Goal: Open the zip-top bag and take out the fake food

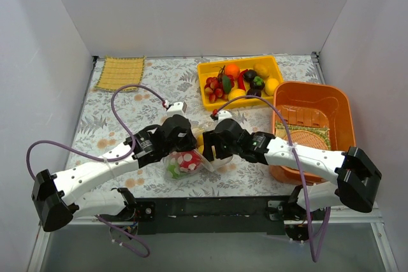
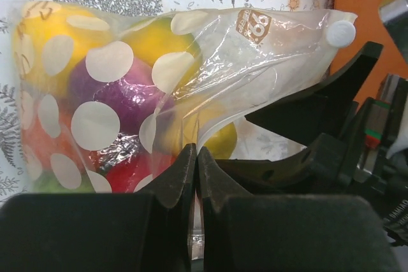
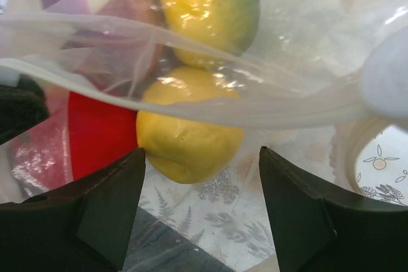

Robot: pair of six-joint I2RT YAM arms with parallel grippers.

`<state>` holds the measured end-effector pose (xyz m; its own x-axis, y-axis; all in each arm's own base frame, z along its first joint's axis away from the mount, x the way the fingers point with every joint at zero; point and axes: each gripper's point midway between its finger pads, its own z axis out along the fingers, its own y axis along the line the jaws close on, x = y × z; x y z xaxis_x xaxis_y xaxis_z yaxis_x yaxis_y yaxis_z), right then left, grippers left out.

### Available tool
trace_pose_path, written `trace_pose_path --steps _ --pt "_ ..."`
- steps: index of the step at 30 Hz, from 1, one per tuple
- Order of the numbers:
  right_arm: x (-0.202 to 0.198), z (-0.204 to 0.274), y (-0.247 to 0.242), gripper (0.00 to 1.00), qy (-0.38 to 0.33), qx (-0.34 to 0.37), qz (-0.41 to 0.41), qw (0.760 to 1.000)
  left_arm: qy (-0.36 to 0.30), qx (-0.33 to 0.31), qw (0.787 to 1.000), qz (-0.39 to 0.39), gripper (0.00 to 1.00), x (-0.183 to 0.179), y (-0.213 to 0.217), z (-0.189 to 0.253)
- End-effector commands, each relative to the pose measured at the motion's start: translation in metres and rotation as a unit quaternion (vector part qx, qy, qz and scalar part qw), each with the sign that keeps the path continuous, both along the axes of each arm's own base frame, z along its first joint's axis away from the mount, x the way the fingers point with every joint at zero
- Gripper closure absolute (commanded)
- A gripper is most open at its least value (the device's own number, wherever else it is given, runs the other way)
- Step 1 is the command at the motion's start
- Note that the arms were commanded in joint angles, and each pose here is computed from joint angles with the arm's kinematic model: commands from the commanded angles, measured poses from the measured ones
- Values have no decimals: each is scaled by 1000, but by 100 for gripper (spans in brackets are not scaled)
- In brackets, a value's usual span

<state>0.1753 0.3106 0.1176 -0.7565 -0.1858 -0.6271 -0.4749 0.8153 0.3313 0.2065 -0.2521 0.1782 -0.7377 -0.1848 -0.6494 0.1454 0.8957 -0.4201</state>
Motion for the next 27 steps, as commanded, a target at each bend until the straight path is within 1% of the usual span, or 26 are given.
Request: trace_pose_path --steps 1,3,6,8,9,10,12,14,16,18,19,21,23,26,27 --pt "13 -2 14 20 -21 43 -28 998 -5 -51 999 -4 100 -7 -5 7" --pt "12 -13 12 19 -13 44 -36 998 -4 -58 998 -7 100 -8 -7 3" --pt "12 -19 14 20 -13 64 -45 997 1 -56 998 -4 99 -8 -6 -1" --pt "16 -12 19 19 -27 95 -52 994 -3 -56 998 -2 98 -8 -4 3" --pt "14 -17 15 19 -23 98 -57 993 -5 -54 999 -2 81 -8 -3 4" --pt "14 -13 15 20 -26 107 -58 992 -8 -53 999 -4 67 -8 -3 7" --pt "14 -12 15 20 -30 119 -62 991 -10 -50 999 -1 44 -8 0 12" --pt "15 -10 15 20 -33 126 -64 989 -17 -46 999 5 44 -9 7 16" --pt "14 -11 12 20 -33 130 -69 989 -13 -36 999 26 48 -10 19 15" --pt "15 -6 13 20 -38 143 -71 986 -20 -41 998 51 50 -10 31 21" --pt "14 -5 12 20 -39 147 -69 986 -12 -26 998 63 56 -13 40 13" --pt "15 -1 15 20 -43 159 -67 984 -12 -23 996 83 59 -13 49 7" --pt "14 0 20 20 -41 163 -61 984 2 -9 996 88 65 -17 54 -11" --pt "17 -6 25 20 -33 150 -62 986 17 17 995 102 72 -18 60 -39" --pt "18 -8 25 21 -32 146 -63 987 20 24 994 105 73 -18 62 -46"
